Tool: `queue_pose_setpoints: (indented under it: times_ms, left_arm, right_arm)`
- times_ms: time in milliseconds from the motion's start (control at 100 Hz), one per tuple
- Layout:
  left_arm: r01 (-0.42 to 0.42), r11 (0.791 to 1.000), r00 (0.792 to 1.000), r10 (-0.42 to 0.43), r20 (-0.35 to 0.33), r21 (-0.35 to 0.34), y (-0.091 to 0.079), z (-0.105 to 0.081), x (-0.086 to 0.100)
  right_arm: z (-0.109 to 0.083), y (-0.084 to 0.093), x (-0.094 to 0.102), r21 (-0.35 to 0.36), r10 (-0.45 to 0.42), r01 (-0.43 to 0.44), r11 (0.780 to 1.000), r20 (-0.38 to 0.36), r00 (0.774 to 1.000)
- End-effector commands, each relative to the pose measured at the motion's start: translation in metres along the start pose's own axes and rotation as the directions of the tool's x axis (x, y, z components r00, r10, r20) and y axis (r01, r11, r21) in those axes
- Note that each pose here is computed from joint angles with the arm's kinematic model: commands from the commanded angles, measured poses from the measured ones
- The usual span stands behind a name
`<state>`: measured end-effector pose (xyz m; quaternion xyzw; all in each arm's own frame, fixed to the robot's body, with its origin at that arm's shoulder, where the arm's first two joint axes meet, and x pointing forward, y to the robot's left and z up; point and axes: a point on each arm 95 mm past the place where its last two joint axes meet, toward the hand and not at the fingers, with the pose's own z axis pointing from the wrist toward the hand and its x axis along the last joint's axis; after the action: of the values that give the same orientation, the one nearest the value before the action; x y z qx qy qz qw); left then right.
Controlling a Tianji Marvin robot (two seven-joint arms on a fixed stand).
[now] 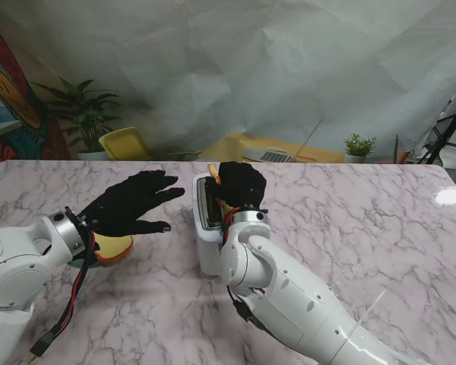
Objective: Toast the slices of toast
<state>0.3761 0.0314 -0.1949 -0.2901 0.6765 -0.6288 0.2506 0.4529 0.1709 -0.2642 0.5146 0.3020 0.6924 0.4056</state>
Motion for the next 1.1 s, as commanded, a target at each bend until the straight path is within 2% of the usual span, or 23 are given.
queue_pose_setpoints:
  times_ms: [0, 440, 690, 900, 1090]
  left_arm:
    - [0.003, 1.000, 1.000, -0.003, -0.001, -0.012, 0.002, 0.001, 0.001]
    - [-0.004, 1.000, 1.000, 0.004, -0.006, 0.000, 0.001, 0.003, 0.001]
    - [-0.005, 1.000, 1.000, 0.005, -0.008, 0.004, 0.001, 0.005, 0.001]
    - [-0.007, 1.000, 1.000, 0.007, -0.009, 0.006, 0.000, 0.006, 0.001]
    - [-0.008, 1.000, 1.000, 0.008, -0.010, 0.009, 0.000, 0.007, 0.001]
  right_arm:
    - [-0.015, -0.021, -0.021, 0.076, -0.038, 0.035, 0.997, 0.049, 0.998]
    - [-0.021, -0.023, -0.029, 0.124, -0.054, 0.043, 0.991, 0.093, 0.994]
    - [-0.024, -0.017, -0.036, 0.128, -0.080, 0.067, 0.990, 0.099, 0.992]
    - [-0.026, -0.008, -0.037, 0.111, -0.131, 0.123, 0.986, 0.070, 0.989]
    - [-0.027, 0.001, -0.034, 0.078, -0.141, 0.136, 0.988, 0.059, 0.988]
